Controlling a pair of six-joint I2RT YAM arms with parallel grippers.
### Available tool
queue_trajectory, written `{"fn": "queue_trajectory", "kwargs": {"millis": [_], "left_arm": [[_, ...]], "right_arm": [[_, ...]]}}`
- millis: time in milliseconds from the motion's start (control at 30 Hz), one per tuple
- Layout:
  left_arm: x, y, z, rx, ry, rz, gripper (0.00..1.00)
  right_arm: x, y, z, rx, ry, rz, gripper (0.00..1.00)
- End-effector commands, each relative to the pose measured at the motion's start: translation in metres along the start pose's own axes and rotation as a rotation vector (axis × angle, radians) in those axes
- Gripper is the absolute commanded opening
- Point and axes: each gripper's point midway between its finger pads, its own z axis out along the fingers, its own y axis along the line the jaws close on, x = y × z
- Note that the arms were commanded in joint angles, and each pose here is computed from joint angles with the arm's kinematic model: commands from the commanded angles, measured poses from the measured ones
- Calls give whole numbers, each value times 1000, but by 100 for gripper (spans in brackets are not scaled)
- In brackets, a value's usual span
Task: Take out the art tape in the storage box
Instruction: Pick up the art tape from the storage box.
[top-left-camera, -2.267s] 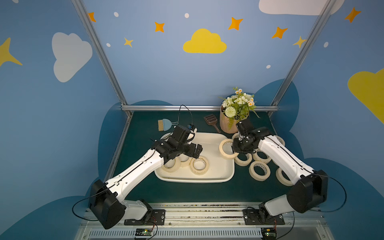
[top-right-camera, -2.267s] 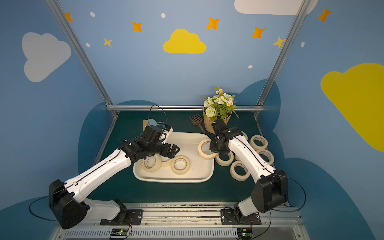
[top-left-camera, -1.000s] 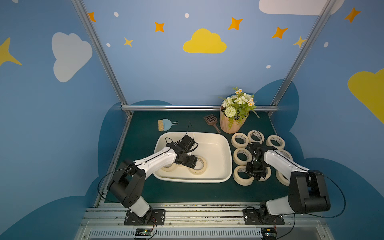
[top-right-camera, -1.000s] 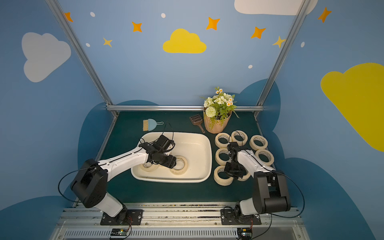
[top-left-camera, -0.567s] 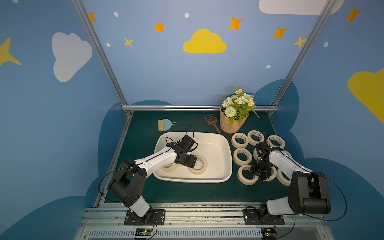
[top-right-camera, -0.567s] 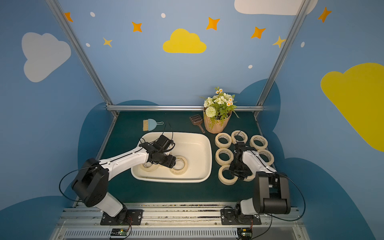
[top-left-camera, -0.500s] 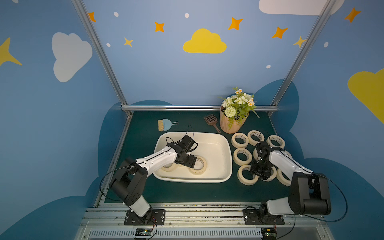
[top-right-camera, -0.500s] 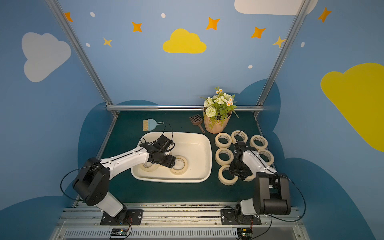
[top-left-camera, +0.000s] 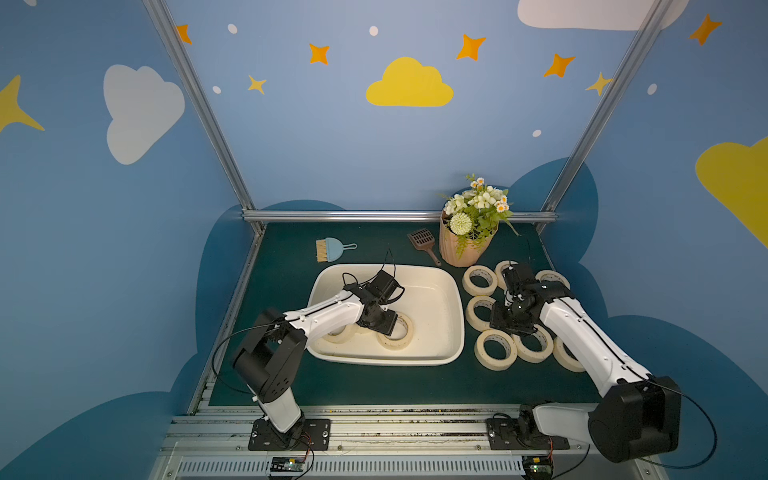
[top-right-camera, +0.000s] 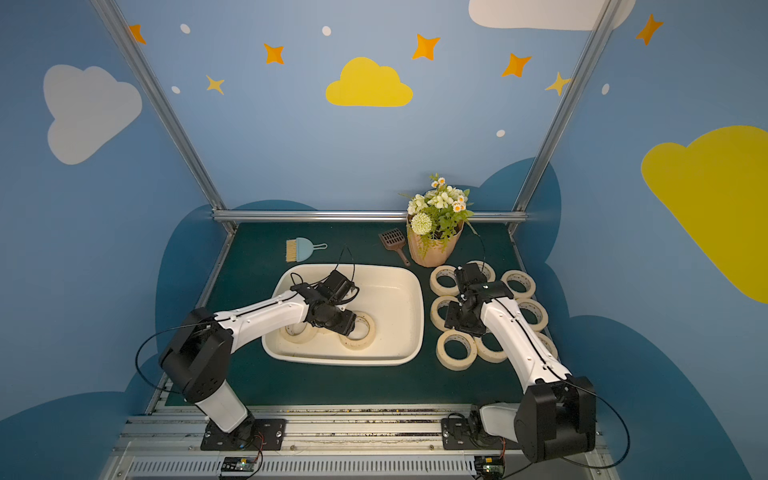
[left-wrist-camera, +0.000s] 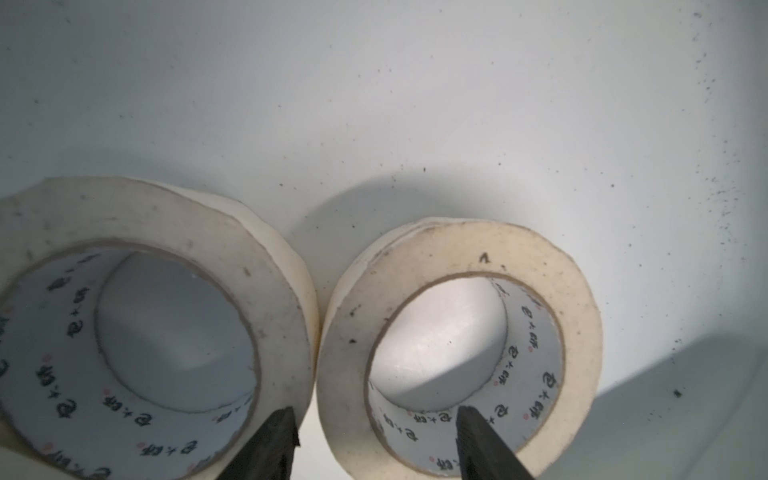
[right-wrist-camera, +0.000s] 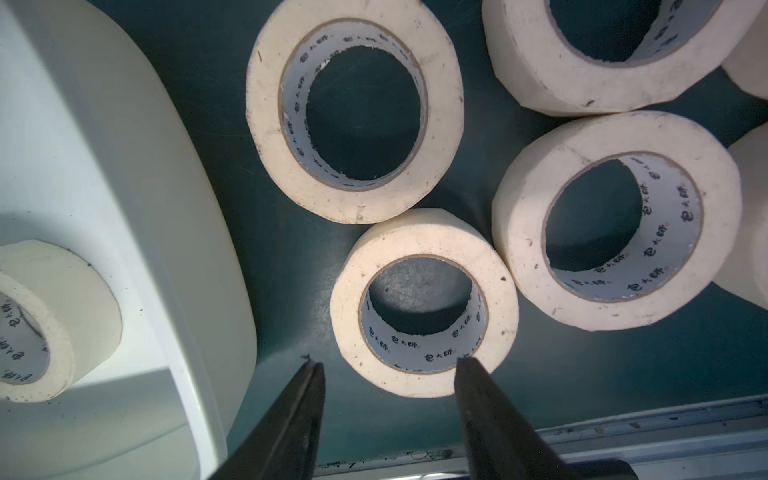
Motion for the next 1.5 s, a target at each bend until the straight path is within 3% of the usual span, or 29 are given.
{"fn": "queue_trajectory", "kwargs": {"millis": [0, 300, 533, 633, 1000, 1367, 1467], "left_arm": [[27, 2, 8, -17, 104, -26, 64], [24, 6, 42, -46, 129, -27, 61], [4, 4, 34, -53, 73, -16, 23], [-9, 2, 22, -61, 42, 1, 15], [-54, -14, -28, -44, -84, 52, 13], [-57, -34, -57, 40, -154, 35, 16], [-58, -42, -62, 89, -165, 37, 20]], "right_arm": [[6, 0, -1, 15, 38, -6, 56], [9, 10, -9, -5, 31, -58, 56], [18, 56, -13, -65, 53, -182, 56], [21, 87, -17, -98, 55, -243, 56], [30, 212, -29, -338, 75, -377, 56], [33, 250, 6, -379, 131, -358, 52], [31, 248, 10, -358, 125, -349, 39]]}}
